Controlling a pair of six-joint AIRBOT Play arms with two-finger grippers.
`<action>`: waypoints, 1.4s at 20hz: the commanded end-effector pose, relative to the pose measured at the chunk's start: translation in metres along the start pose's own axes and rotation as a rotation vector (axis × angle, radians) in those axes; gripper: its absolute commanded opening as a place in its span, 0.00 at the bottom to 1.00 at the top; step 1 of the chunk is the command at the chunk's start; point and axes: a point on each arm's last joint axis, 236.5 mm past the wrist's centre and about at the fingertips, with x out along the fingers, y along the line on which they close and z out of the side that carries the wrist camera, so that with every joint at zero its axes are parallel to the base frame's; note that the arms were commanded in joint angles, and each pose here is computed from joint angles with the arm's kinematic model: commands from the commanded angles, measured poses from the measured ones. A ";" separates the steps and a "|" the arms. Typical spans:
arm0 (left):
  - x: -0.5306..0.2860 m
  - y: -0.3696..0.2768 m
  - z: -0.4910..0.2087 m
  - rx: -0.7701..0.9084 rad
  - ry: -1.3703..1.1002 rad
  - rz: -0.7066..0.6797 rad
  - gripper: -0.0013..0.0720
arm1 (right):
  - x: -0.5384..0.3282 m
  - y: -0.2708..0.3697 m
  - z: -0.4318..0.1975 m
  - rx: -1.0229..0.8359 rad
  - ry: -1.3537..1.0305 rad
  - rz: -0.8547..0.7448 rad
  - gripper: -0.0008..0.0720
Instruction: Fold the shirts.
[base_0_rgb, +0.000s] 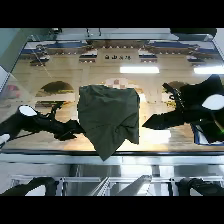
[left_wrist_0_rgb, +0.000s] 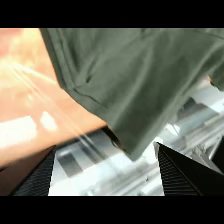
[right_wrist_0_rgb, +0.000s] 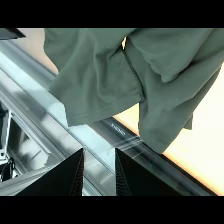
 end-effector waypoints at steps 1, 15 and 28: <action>0.021 0.005 0.022 0.013 -0.067 0.040 0.96 | -0.009 0.010 -0.009 -0.032 -0.053 -0.007 0.32; -0.003 -0.061 0.065 0.185 -0.015 -0.022 0.05 | -0.013 0.013 -0.031 0.068 -0.108 -0.017 0.32; -0.123 -0.109 0.086 0.324 -0.212 -0.062 0.05 | 0.037 -0.058 -0.042 0.453 -0.164 -0.056 0.81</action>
